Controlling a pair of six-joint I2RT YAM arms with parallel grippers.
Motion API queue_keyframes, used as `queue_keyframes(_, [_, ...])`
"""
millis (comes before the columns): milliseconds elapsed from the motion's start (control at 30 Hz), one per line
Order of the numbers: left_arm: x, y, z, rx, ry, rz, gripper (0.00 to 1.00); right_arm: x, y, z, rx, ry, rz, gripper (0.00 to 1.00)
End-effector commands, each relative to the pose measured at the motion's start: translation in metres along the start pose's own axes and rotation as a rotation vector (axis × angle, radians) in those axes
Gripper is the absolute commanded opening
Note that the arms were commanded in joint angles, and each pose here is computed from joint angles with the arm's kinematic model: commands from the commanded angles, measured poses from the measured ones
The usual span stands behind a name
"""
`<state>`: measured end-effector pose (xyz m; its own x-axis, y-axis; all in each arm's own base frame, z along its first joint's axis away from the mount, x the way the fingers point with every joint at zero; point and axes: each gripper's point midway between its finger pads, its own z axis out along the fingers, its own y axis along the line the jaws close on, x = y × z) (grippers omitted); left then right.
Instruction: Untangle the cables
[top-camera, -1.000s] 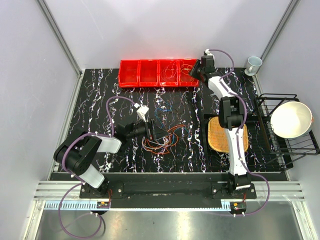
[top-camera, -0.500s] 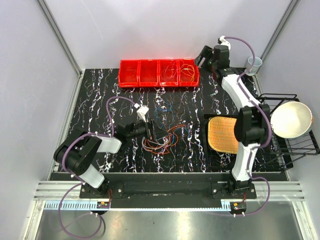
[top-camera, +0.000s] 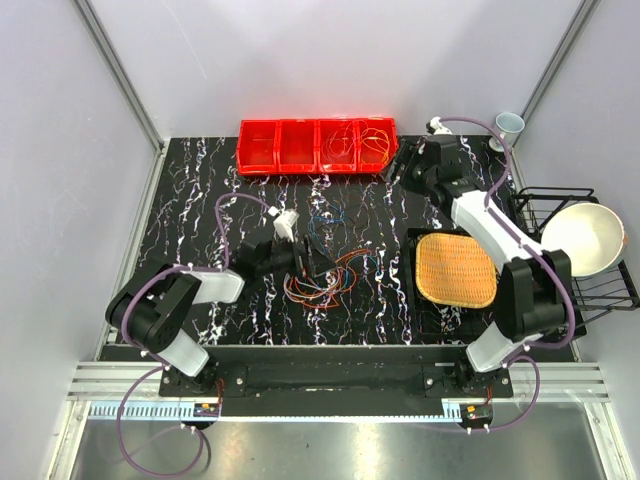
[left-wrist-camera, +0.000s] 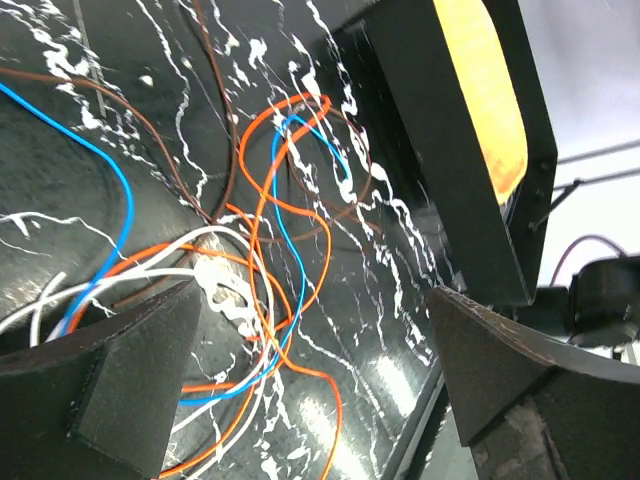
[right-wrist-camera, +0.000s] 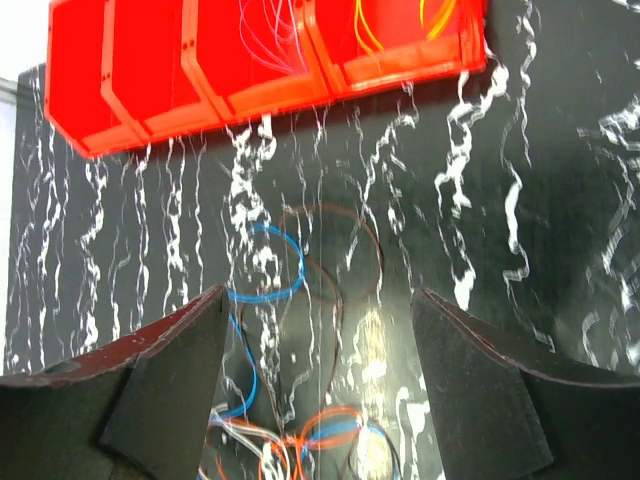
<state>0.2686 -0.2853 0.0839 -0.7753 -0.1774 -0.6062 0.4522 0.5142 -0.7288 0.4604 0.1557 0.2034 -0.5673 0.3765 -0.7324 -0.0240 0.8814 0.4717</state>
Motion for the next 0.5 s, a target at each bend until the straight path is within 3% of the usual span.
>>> queue_keyframes(0, [-0.046,0.003,-0.006,-0.003,-0.09,-0.078,0.99,-0.002,0.021,-0.041,-0.068,-0.031,-0.041,0.79])
queue_keyframes(67, [-0.067,0.019,-0.018,0.034,-0.117,-0.198,0.99,0.005,0.029,-0.049,-0.074,-0.039,-0.072,0.79])
queue_keyframes(167, [-0.071,0.034,-0.018,0.164,-0.022,-0.362,0.99,0.02,0.028,-0.052,-0.053,-0.025,-0.096,0.8])
queue_keyframes(200, [-0.087,0.012,-0.028,0.311,-0.137,-0.241,0.99,0.022,0.026,-0.051,-0.049,-0.019,-0.097,0.8])
queue_keyframes(267, [-0.088,0.017,-0.043,0.363,-0.196,-0.348,0.99,0.027,0.023,-0.053,-0.04,-0.008,-0.096,0.8])
queue_keyframes(400, [-0.092,0.025,-0.056,0.338,-0.232,-0.354,0.99,0.033,0.019,-0.055,-0.03,-0.001,-0.097,0.8])
queue_keyframes(467, [-0.098,0.02,-0.058,0.299,-0.256,-0.281,0.99,0.034,0.018,-0.053,-0.027,0.002,-0.097,0.8])
